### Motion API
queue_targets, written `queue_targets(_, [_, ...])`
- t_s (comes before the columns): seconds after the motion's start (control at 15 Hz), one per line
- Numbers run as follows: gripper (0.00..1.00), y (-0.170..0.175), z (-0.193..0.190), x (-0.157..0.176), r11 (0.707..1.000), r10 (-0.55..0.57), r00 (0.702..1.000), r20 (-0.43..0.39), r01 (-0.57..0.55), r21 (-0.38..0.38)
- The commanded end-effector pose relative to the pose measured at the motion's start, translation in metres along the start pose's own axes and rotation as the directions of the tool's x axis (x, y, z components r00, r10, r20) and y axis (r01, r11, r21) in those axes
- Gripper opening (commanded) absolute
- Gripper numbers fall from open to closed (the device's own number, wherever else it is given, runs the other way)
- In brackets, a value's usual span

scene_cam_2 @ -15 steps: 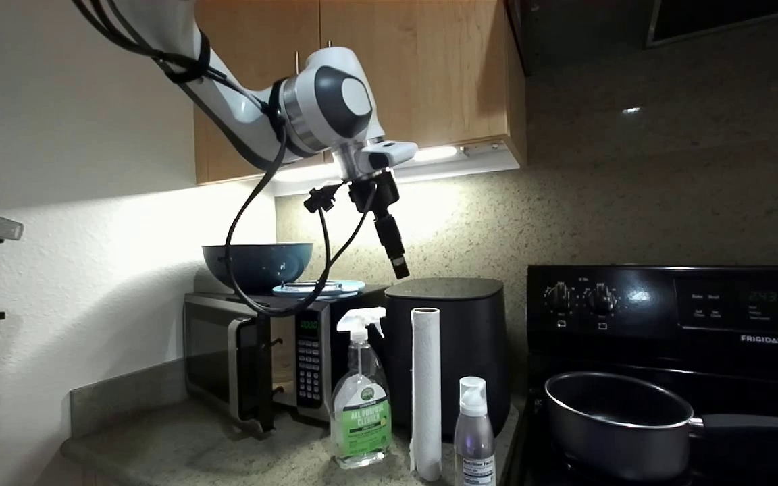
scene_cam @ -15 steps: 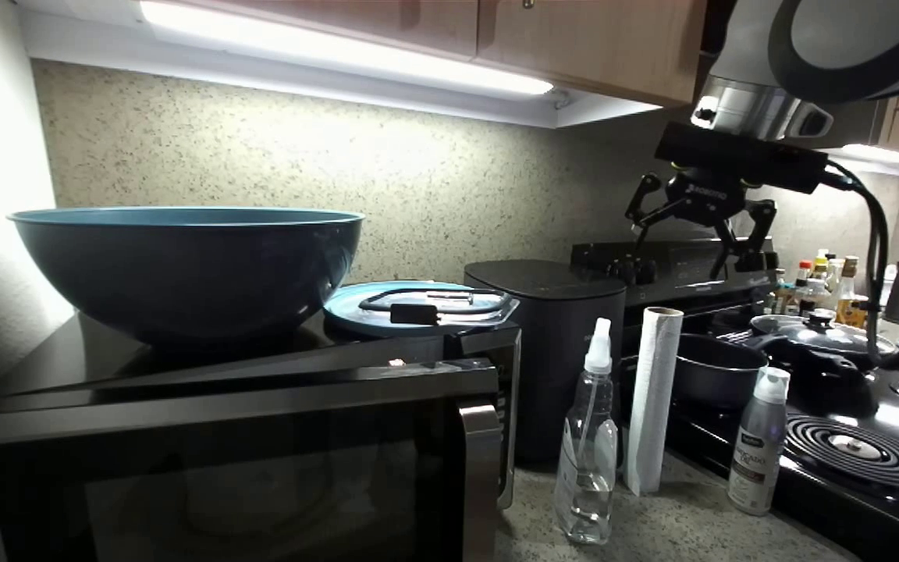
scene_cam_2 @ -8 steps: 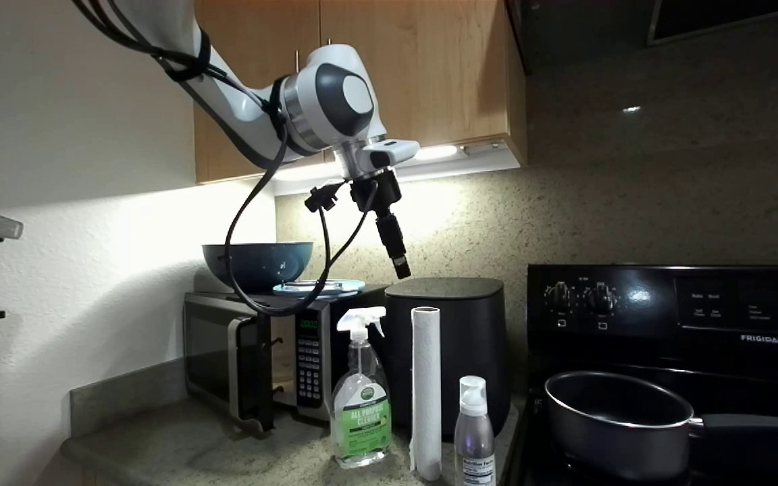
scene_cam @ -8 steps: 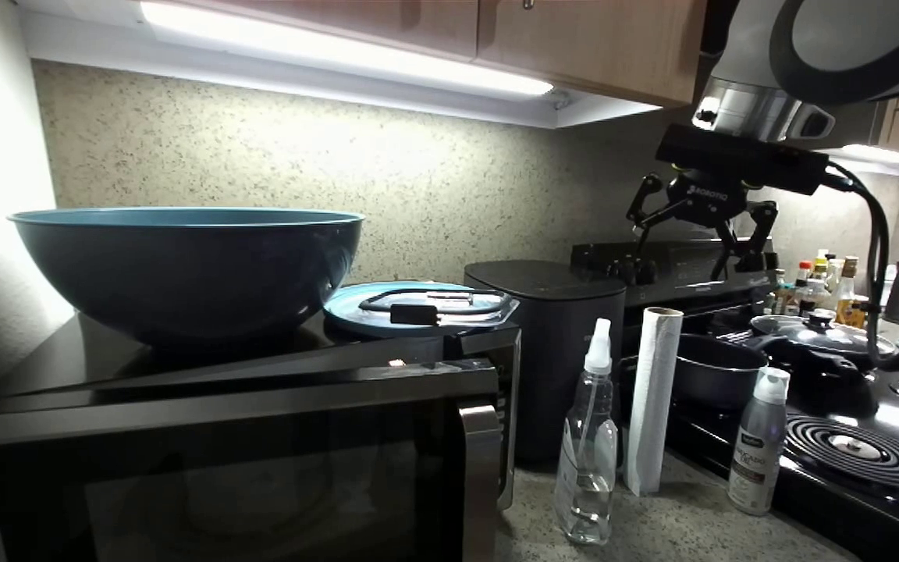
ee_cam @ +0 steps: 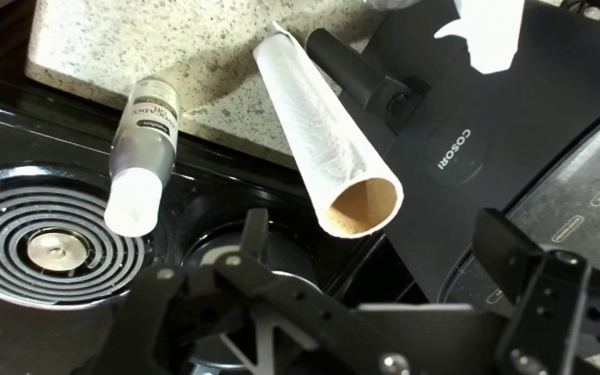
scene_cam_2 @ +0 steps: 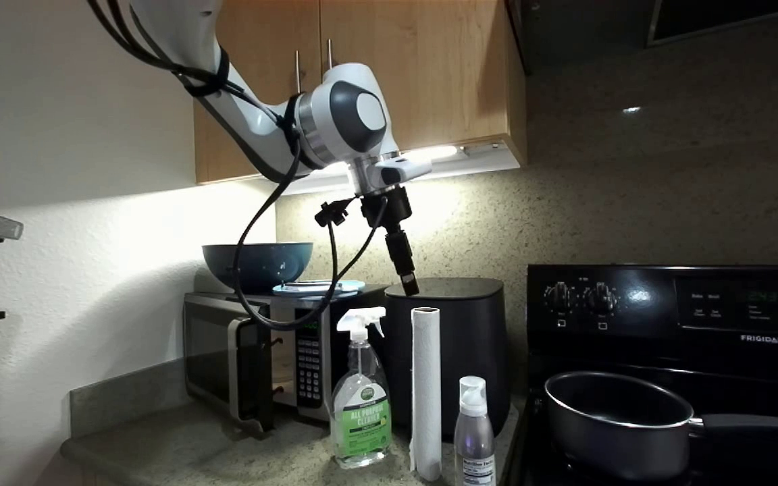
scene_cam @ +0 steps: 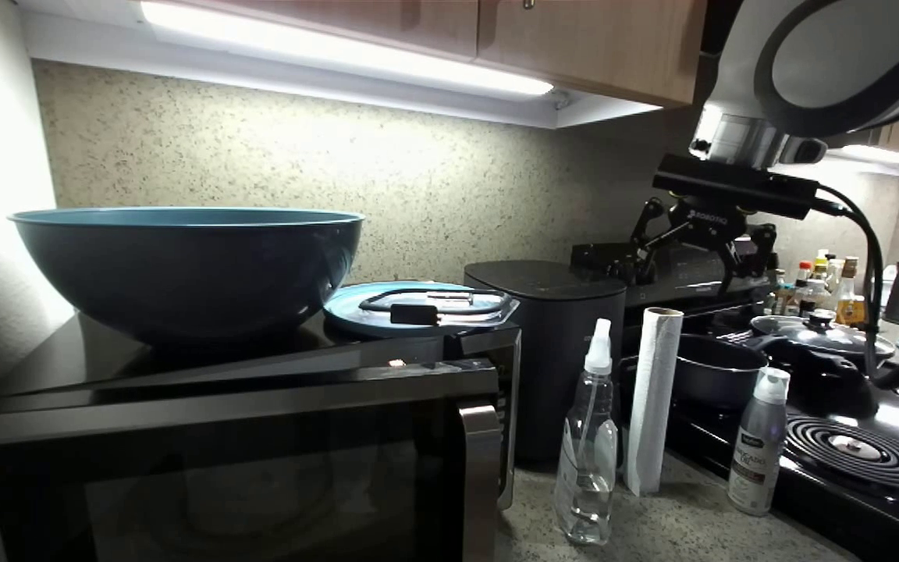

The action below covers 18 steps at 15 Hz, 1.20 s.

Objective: Put the paper towel roll in the pot then remove it from the pot.

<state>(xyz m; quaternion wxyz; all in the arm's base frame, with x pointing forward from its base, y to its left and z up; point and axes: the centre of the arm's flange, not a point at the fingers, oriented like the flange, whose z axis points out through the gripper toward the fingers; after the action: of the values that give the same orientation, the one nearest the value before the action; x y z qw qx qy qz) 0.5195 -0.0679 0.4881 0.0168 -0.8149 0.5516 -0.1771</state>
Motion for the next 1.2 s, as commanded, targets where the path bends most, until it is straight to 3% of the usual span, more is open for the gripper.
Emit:
queue_targets(0.0, [1.0, 0.001, 0.003, 0.002, 1.0, 0.009, 1.0, 0.002, -0.009, -0.006])
queue_targets(1.0, [1.0, 0.025, 0.03, 0.018, 0.992, 0.092, 0.995, 0.041, -0.088, -0.087])
queue_targets(1.13, [1.0, 0.02, 0.028, 0.019, 0.995, 0.059, 0.998, 0.028, -0.057, -0.077])
